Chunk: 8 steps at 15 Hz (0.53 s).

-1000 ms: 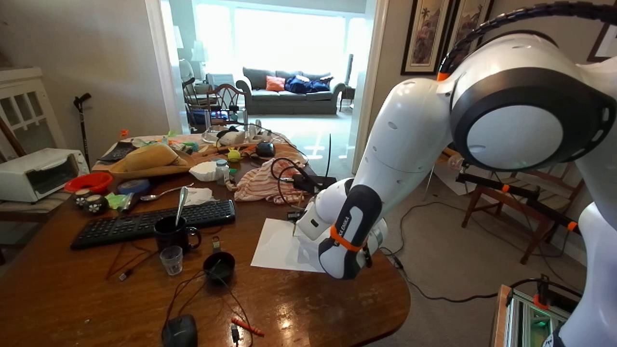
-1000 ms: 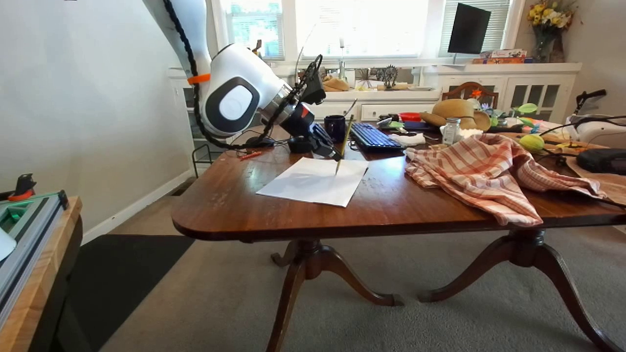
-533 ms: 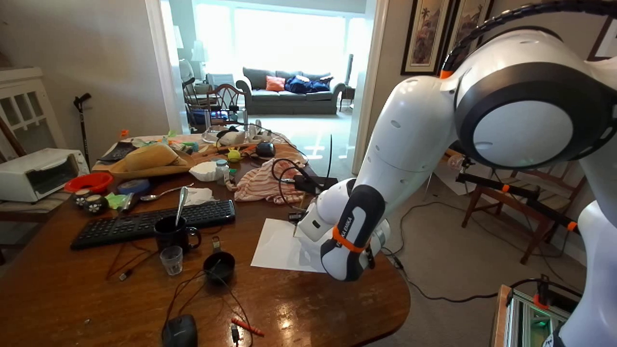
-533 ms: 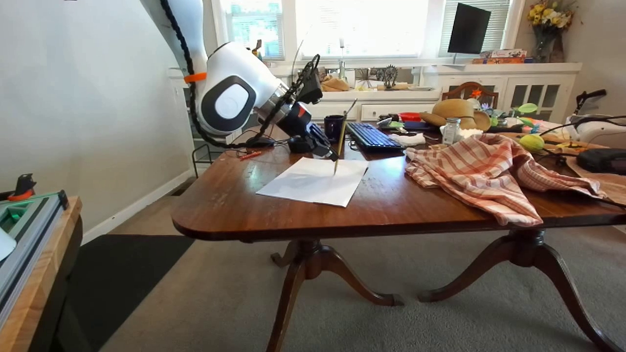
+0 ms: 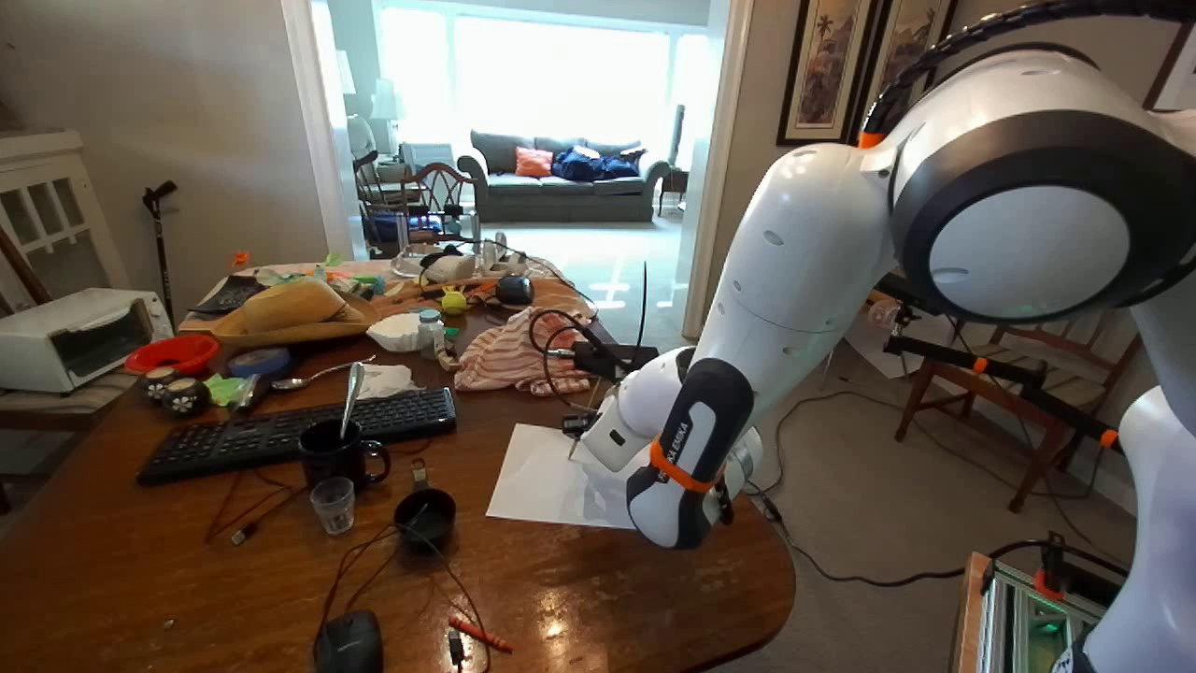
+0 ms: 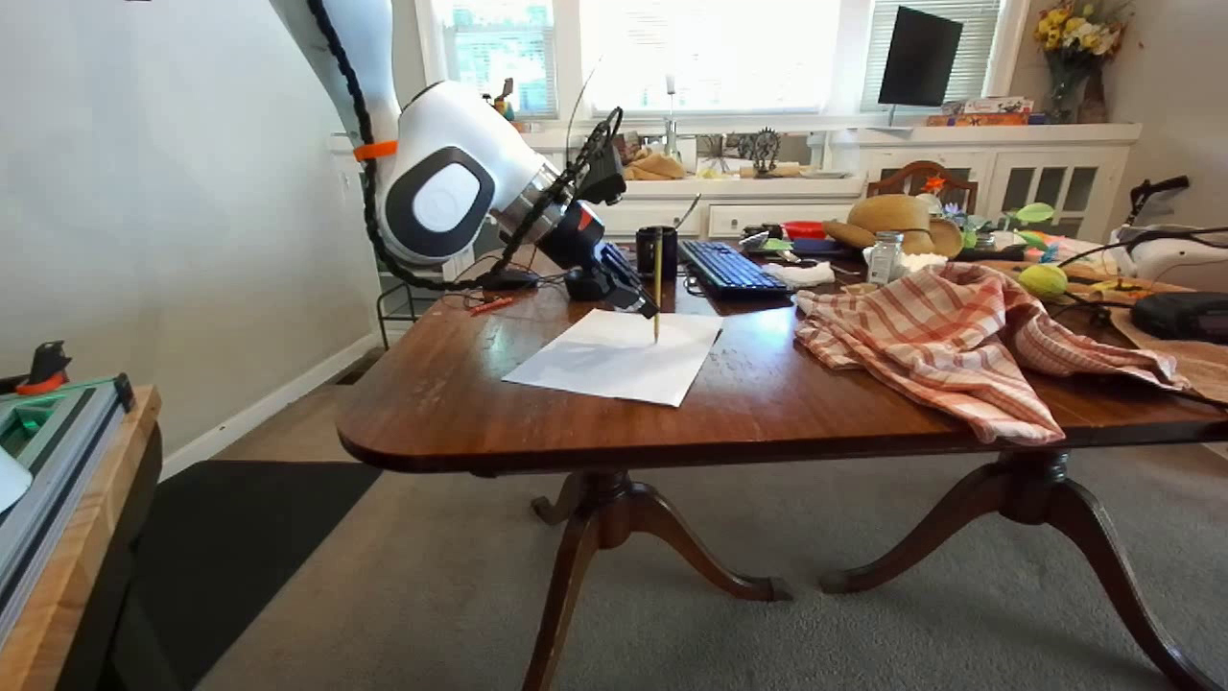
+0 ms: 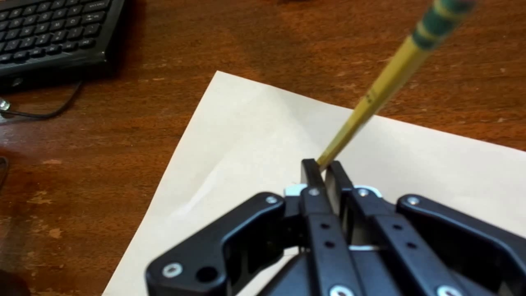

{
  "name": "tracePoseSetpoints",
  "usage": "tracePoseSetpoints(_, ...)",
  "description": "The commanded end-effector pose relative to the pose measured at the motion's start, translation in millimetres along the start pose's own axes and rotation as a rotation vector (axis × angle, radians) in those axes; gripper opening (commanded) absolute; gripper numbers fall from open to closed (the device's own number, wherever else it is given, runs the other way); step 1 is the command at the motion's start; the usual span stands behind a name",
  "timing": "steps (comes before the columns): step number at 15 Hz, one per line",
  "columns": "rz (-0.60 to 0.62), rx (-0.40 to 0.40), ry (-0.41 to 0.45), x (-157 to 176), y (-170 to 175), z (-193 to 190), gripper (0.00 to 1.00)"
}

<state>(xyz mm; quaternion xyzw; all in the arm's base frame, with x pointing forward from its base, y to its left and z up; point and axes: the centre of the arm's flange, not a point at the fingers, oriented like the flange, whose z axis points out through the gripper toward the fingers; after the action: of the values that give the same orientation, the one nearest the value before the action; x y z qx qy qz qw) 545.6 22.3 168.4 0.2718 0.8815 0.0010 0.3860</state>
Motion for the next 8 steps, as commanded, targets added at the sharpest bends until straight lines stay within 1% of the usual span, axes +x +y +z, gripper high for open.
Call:
tracePoseSetpoints(1, -0.009, 0.04, 0.043, 19.0, -11.7, -6.3, 0.02)
tracePoseSetpoints(8, -0.008, 0.055, 0.051, 18.6, -19.4, -10.3, 0.02)
